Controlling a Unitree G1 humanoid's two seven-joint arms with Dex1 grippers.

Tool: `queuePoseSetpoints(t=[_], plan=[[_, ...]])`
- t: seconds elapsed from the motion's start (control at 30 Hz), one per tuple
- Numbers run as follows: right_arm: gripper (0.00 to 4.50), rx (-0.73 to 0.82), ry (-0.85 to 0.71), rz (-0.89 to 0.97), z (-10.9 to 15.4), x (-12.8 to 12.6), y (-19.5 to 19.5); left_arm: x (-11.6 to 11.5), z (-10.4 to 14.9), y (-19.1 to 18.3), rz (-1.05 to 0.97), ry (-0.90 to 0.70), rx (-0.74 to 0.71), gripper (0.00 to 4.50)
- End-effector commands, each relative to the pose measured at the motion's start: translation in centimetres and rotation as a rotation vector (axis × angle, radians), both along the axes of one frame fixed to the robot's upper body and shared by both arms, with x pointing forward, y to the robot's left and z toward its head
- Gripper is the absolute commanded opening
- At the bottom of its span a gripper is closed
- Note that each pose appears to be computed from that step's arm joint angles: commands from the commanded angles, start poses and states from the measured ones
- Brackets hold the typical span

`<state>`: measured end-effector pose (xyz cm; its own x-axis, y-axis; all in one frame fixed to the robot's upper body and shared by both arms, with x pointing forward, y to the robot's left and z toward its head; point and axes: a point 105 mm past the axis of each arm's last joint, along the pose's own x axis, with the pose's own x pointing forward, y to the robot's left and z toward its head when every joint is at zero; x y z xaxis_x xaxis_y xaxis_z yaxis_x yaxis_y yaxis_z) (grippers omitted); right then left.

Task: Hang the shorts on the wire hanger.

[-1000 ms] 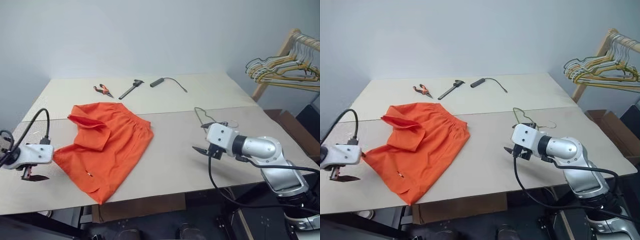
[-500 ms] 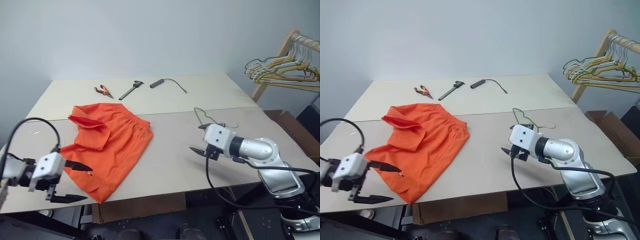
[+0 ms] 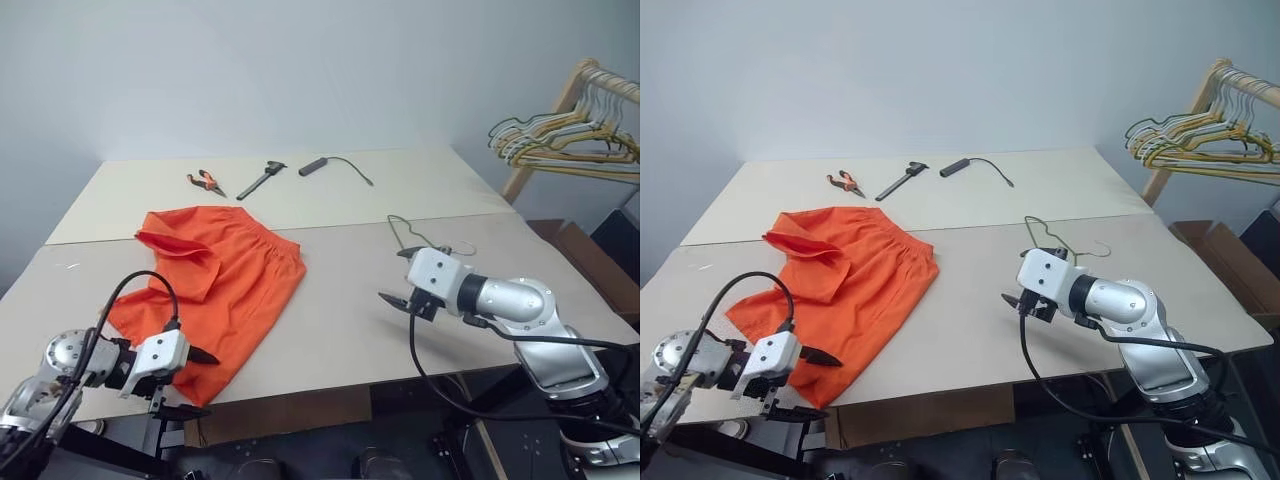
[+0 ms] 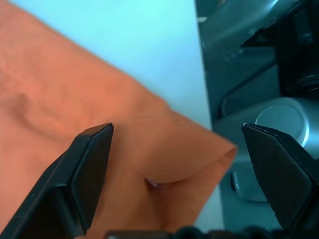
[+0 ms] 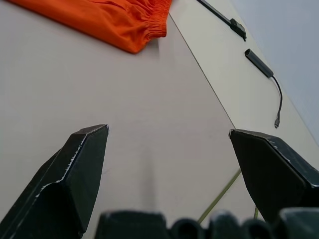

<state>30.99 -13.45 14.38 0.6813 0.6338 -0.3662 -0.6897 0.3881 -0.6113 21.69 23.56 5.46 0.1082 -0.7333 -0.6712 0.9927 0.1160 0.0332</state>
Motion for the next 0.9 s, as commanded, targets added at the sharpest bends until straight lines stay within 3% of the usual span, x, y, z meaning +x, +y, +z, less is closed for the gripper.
queuePoseSetpoints(t=[0.03,0.17,0.53,0.73,0.9], plan=[[4.50,-0.002,-0.049,-0.007,1.2,0.0,-0.1,0.5,0.3,0.3,0.013,-0.003,0.016,4.49],[4.50,-0.001,-0.050,-0.008,1.2,0.1,0.0,0.8,-0.5,1.0,0.036,0.001,0.060,3.58],[4.50,-0.024,-0.052,-0.010,0.7,0.5,0.1,1.2,-0.7,1.6,0.041,0.019,0.054,0.03],[4.50,-0.112,-0.102,0.046,-0.7,2.0,2.0,1.1,0.0,2.8,0.047,-0.044,0.096,0.03],[4.50,-0.139,-0.130,0.192,-2.2,3.1,6.6,0.7,3.9,3.0,0.088,-0.111,-0.034,0.03]])
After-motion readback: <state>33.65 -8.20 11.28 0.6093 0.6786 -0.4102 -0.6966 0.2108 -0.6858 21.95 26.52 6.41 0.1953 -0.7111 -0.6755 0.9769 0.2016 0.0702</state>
